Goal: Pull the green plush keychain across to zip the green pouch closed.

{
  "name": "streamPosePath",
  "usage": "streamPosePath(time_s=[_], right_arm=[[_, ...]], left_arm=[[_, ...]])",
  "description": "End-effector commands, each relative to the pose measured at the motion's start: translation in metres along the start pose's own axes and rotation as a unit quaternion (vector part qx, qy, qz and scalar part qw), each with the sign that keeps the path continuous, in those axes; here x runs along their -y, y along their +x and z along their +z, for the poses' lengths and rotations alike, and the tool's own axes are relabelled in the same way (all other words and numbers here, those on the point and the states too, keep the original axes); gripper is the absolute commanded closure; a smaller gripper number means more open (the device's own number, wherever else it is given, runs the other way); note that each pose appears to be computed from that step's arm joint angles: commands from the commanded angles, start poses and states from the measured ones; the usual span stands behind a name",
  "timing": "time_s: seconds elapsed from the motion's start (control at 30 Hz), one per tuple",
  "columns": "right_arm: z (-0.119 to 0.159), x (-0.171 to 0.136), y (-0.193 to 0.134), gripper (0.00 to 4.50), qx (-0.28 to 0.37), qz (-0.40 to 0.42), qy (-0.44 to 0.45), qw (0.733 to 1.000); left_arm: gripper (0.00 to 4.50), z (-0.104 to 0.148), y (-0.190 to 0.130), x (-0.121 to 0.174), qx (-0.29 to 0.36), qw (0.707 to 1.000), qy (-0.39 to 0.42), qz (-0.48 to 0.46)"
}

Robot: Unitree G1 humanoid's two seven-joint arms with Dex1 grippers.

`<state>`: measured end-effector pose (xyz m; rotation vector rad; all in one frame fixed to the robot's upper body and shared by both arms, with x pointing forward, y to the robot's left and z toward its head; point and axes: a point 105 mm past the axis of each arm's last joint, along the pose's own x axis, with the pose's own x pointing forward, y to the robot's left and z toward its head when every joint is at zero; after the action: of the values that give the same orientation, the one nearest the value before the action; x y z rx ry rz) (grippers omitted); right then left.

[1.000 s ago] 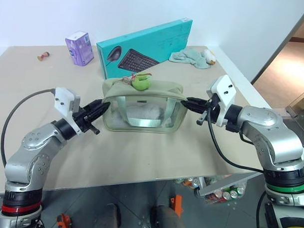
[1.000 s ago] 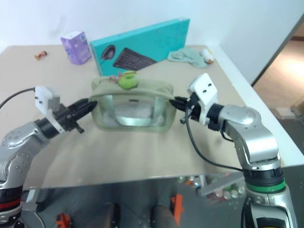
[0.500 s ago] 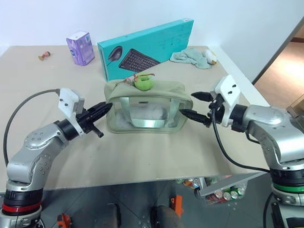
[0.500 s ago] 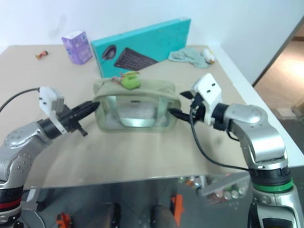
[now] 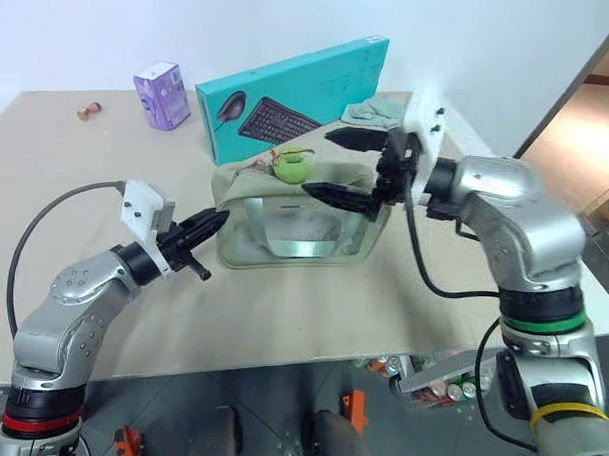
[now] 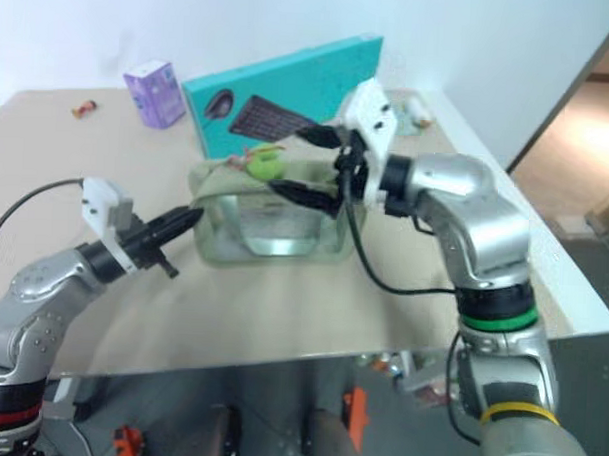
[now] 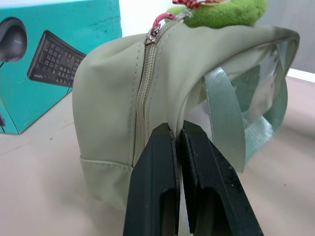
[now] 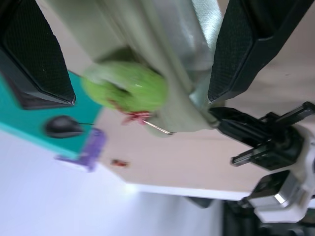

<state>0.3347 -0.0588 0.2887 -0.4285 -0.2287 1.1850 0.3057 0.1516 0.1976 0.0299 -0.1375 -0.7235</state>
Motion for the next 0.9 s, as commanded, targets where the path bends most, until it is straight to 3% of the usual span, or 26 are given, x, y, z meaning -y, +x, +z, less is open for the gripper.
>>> streamPosePath(time_s=[0.03,0.43,0.5,0.9], right_arm=[[0.014,0.009,0.003,0.04,0.018,0.009,-0.041,0.999],[-0.003,0.014,0.017,0.04,0.007,0.04,-0.028,0.999],[-0.005,0.014,0.019,0.28,0.006,0.042,-0.018,0.999],[-0.014,0.015,0.019,4.45,-0.006,0.046,-0.003,0.999]], left_arm=[[4.5,0.007,0.002,0.01,0.014,1.0,0.008,-0.012],[4.5,0.008,0.004,0.015,0.018,1.0,0.007,-0.009],[4.5,0.008,0.005,0.015,0.018,1.0,0.007,-0.009],[4.5,0.007,0.005,0.015,0.015,1.0,0.008,-0.006]])
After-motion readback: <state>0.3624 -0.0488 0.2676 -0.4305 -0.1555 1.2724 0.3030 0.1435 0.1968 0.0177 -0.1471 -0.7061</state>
